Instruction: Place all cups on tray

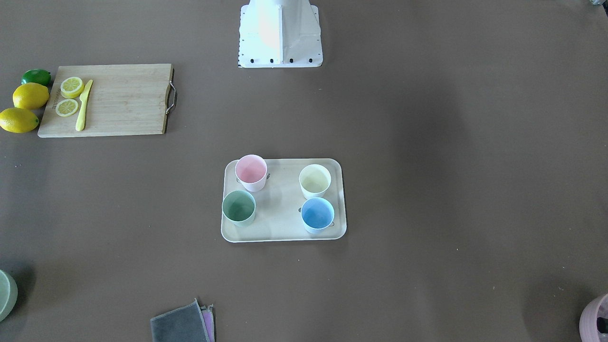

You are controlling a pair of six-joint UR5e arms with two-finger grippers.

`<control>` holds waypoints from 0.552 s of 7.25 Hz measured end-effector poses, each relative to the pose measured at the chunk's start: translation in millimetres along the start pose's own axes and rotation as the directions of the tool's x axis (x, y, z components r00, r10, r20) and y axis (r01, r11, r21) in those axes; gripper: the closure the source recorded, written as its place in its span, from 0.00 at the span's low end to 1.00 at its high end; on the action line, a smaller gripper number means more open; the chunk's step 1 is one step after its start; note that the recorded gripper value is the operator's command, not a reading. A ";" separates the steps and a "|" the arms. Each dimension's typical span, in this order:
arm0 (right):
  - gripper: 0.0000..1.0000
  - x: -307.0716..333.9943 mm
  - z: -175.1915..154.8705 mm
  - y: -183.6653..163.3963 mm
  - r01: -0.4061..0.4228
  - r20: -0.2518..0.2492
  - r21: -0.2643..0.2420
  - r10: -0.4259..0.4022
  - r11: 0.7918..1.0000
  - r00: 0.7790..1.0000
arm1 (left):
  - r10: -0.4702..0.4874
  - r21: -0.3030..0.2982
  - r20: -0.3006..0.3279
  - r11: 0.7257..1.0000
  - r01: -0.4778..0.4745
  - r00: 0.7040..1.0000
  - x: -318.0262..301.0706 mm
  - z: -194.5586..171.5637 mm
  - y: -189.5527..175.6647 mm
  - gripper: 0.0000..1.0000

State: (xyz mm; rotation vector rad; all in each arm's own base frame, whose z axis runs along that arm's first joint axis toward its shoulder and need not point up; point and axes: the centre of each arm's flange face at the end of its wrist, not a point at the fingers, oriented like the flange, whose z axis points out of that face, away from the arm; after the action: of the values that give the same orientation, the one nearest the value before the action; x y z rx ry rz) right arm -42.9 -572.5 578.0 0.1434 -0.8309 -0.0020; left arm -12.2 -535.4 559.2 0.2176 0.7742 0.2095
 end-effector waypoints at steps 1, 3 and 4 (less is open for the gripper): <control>0.00 16.1 -4.4 10.5 -0.026 -0.005 0.003 0.026 1.000 1.000 | -0.021 0.003 0.001 1.000 0.021 1.000 1.3 -1.4 3.2 0.02; 0.00 37.0 -4.8 29.9 -0.056 -0.013 -0.004 0.056 0.998 0.998 | -0.035 0.004 -0.006 0.999 0.035 0.999 4.4 -2.2 6.1 0.02; 0.00 41.7 -3.1 35.1 -0.060 -0.014 -0.009 0.060 0.998 0.998 | -0.035 0.007 -0.010 0.999 0.036 0.999 5.7 -2.9 5.6 0.02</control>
State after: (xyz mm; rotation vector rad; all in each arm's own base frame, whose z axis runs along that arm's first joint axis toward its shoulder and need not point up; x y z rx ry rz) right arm -14.4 -539.7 611.1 0.1088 -0.8211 0.0515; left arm -10.9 -528.2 554.9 0.2092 0.7877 0.1745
